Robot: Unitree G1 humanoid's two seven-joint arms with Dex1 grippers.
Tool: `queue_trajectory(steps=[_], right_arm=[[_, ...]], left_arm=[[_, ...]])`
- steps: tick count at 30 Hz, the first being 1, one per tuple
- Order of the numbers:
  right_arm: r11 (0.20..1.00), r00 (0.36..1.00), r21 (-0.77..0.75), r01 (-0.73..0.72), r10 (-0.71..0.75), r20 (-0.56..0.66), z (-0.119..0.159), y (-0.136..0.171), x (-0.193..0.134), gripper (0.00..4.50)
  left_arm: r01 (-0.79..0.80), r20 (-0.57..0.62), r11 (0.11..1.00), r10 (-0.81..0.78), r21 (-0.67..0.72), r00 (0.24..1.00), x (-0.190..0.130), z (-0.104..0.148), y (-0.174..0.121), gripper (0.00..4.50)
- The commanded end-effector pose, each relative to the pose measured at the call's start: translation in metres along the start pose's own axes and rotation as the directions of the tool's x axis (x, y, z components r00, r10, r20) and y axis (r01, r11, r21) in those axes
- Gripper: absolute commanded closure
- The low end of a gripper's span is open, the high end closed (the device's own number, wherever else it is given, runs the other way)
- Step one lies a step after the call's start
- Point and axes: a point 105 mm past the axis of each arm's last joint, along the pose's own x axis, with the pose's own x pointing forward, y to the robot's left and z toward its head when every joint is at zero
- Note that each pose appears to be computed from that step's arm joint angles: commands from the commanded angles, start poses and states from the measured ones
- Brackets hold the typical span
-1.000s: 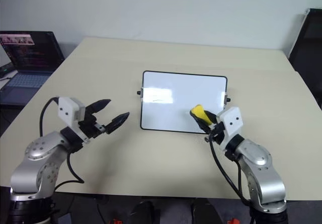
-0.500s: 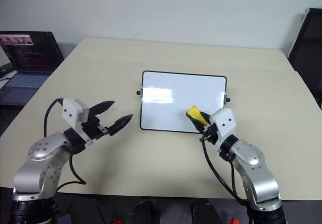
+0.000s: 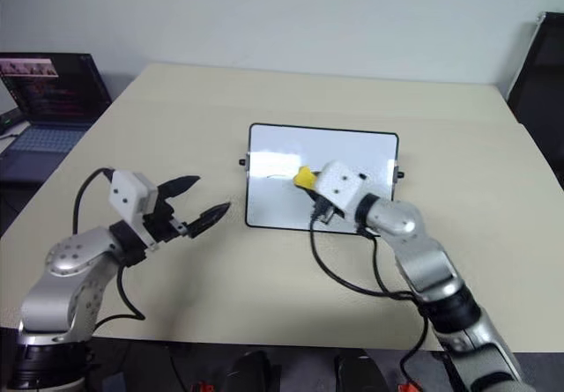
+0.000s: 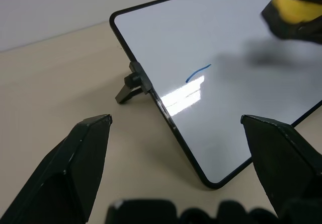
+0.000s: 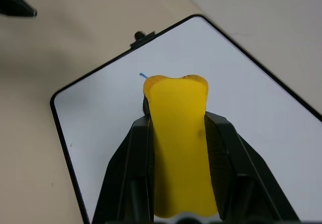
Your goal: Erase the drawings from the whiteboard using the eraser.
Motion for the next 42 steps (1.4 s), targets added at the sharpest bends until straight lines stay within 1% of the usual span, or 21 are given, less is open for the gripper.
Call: queue_trajectory(steps=[1,4,9,10,13,15,17,19,22,25,27,30,32,34,37,39,41,42], right_arm=[[0.992,0.999,-0.124,-0.03,0.033,0.023,0.018,0.001,0.033,3.43],[0.989,1.0,-0.148,-0.02,0.023,0.018,0.024,-0.002,0.052,3.45],[0.981,1.0,-0.192,-0.012,0.009,-0.019,0.02,-0.007,0.064,3.46],[0.979,0.999,-0.201,-0.03,0.023,-0.038,0.017,-0.005,0.065,3.46],[0.96,0.982,-0.23,-0.157,0.127,-0.139,0.0,0.011,0.063,3.46],[0.946,0.97,-0.242,-0.216,0.179,-0.167,-0.004,0.018,0.059,3.46],[0.932,0.963,-0.266,-0.244,0.2,-0.183,-0.006,0.021,0.058,3.46],[0.938,0.977,-0.299,-0.177,0.13,-0.169,-0.003,0.01,0.061,3.46],[0.942,0.994,-0.334,-0.004,-0.033,-0.107,0.008,-0.019,0.067,3.46],[0.943,0.993,-0.329,0.051,-0.084,-0.086,0.011,-0.029,0.069,3.46],[0.949,0.988,-0.314,-0.025,-0.024,-0.15,-0.005,-0.021,0.066,3.46],[0.944,0.975,-0.305,-0.13,0.066,-0.211,-0.02,-0.007,0.06,3.46],[0.926,0.953,-0.3,-0.23,0.151,-0.263,-0.032,0.008,0.054,3.46],[0.912,0.935,-0.298,-0.282,0.191,-0.299,-0.039,0.014,0.049,3.46],[0.921,0.956,-0.337,-0.196,0.103,-0.275,-0.034,-0.003,0.051,3.46],[0.924,0.974,-0.376,-0.066,-0.021,-0.224,-0.024,-0.026,0.055,3.46],[0.921,0.976,-0.389,0.011,-0.094,-0.195,-0.018,-0.041,0.055,3.47],[0.922,0.975,-0.387,0.021,-0.104,-0.195,-0.018,-0.045,0.054,3.47]], left_arm=[[0.022,0.018,0.999,-0.022,0.03,1.0,0.004,0.009,-0.001,0.0],[0.022,0.01,0.999,-0.022,0.03,1.0,0.004,0.008,0.002,0.0],[0.029,-0.015,0.999,-0.028,0.027,0.999,0.001,0.002,0.005,0.0],[0.031,-0.018,0.999,-0.03,0.027,0.999,0.0,0.001,0.004,0.0],[0.035,-0.02,0.999,-0.034,0.025,0.999,-0.001,-0.001,0.003,0.0],[0.037,-0.02,0.999,-0.037,0.024,0.999,-0.001,-0.001,0.002,0.0],[0.039,-0.02,0.999,-0.038,0.024,0.999,-0.001,-0.001,0.002,0.0],[0.041,-0.02,0.999,-0.04,0.024,0.999,-0.001,-0.002,0.002,0.0],[0.045,-0.02,0.999,-0.045,0.024,0.999,-0.001,-0.002,0.001,0.0],[0.049,-0.02,0.999,-0.048,0.024,0.999,0.0,-0.002,0.001,0.0],[0.052,-0.02,0.998,-0.051,0.024,0.998,0.0,-0.003,0.0,0.0],[0.053,-0.02,0.998,-0.053,0.023,0.998,0.0,-0.003,0.0,0.0],[0.056,-0.02,0.998,-0.056,0.022,0.998,0.0,-0.003,0.0,0.0],[0.059,-0.017,0.998,-0.058,0.021,0.998,0.001,-0.003,0.0,0.0],[0.066,-0.016,0.998,-0.066,0.021,0.998,0.003,-0.003,-0.001,0.0],[0.068,-0.015,0.997,-0.067,0.021,0.998,0.003,-0.003,-0.001,0.0],[0.069,-0.015,0.997,-0.069,0.022,0.998,0.003,-0.003,-0.001,0.0],[0.071,-0.015,0.997,-0.071,0.022,0.997,0.004,-0.003,-0.001,0.0]])
